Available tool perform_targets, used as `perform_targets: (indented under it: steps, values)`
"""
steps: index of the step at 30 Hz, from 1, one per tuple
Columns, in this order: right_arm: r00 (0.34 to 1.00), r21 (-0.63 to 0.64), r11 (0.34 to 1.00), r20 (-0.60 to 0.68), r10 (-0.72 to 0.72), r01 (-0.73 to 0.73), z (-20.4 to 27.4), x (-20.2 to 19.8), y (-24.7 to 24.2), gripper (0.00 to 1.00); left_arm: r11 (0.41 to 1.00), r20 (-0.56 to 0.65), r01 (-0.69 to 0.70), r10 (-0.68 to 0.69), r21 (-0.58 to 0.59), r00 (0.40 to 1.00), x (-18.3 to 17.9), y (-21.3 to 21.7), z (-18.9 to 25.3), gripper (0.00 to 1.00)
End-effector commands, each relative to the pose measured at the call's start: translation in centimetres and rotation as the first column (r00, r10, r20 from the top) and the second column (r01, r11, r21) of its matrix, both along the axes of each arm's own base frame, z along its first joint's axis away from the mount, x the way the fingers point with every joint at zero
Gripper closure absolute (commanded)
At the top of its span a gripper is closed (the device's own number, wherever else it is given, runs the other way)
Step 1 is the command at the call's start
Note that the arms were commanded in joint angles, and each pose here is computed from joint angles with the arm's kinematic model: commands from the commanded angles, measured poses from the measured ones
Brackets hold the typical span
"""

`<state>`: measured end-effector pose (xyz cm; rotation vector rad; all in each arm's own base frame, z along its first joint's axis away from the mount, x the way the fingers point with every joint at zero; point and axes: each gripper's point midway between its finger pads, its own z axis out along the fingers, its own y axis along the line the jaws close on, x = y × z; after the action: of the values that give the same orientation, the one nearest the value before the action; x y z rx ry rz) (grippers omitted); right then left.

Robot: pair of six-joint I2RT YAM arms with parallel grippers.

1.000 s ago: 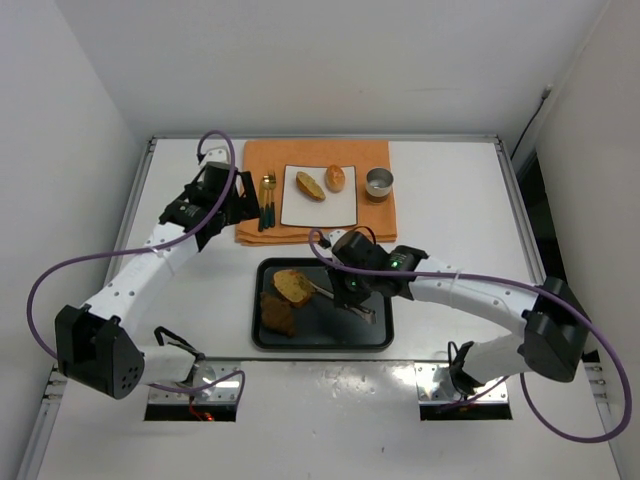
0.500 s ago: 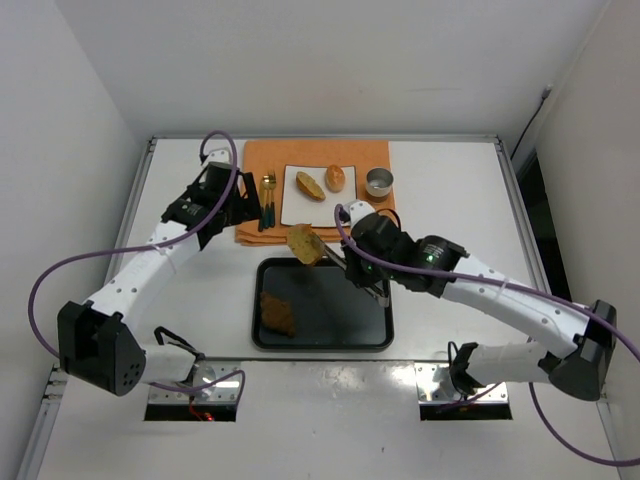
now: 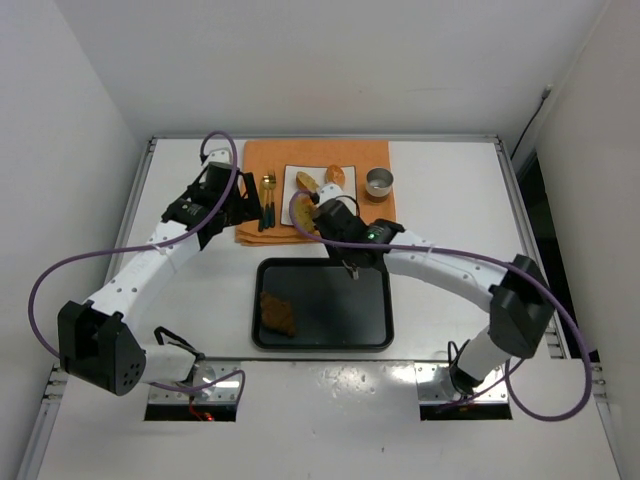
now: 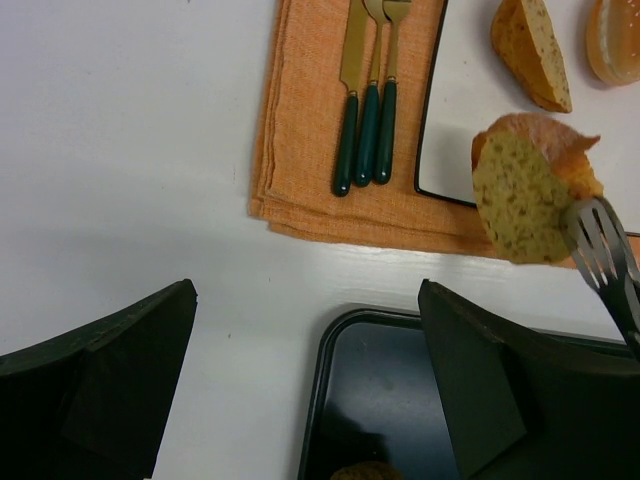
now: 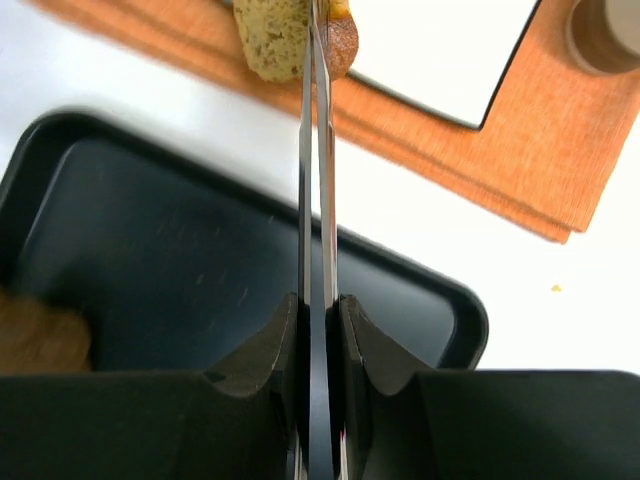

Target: Place the bread

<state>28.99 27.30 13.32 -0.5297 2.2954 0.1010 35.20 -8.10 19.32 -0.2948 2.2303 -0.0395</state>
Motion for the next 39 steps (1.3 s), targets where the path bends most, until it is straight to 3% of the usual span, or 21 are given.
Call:
perform_targets:
  steps: [1, 10, 17, 22, 35, 39]
  values:
    - [0.982, 0.084, 0.993, 0.165, -0.096, 0.082, 3.6, 4.4, 1.5, 1.0, 1.0, 0.052, -0.01, 0.012, -0.026, 0.999, 0.5, 0.2, 2.0, 0.01]
    - [0.984, 0.081, 0.991, 0.133, -0.118, 0.108, 1.6, 6.4, 1.3, 0.97, 1.0, 0.052, -0.01, 0.012, -0.026, 0.999, 0.5, 0.2, 2.0, 0.01]
    - [0.989, 0.059, 0.993, 0.099, -0.109, 0.104, -0.5, 6.6, 1.4, 0.75, 1.0, 0.052, -0.01, 0.012, -0.026, 0.999, 0.5, 0.2, 2.0, 0.01]
    - [0.985, 0.098, 0.99, 0.128, -0.113, 0.101, 2.1, 6.7, 1.5, 0.56, 1.0, 0.052, -0.01, 0.012, -0.026, 0.999, 0.5, 0.2, 2.0, 0.01]
    - [0.966, 0.175, 0.975, 0.194, -0.171, 0.137, 8.4, 4.7, -1.6, 0.55, 1.0, 0.052, -0.01, 0.012, -0.026, 0.999, 0.5, 0.2, 2.0, 0.01]
    - [0.936, 0.184, 0.954, 0.218, -0.276, 0.238, 9.6, 3.6, -5.1, 0.55, 1.0, 0.052, -0.01, 0.012, -0.026, 0.999, 0.5, 0.2, 2.0, 0.01]
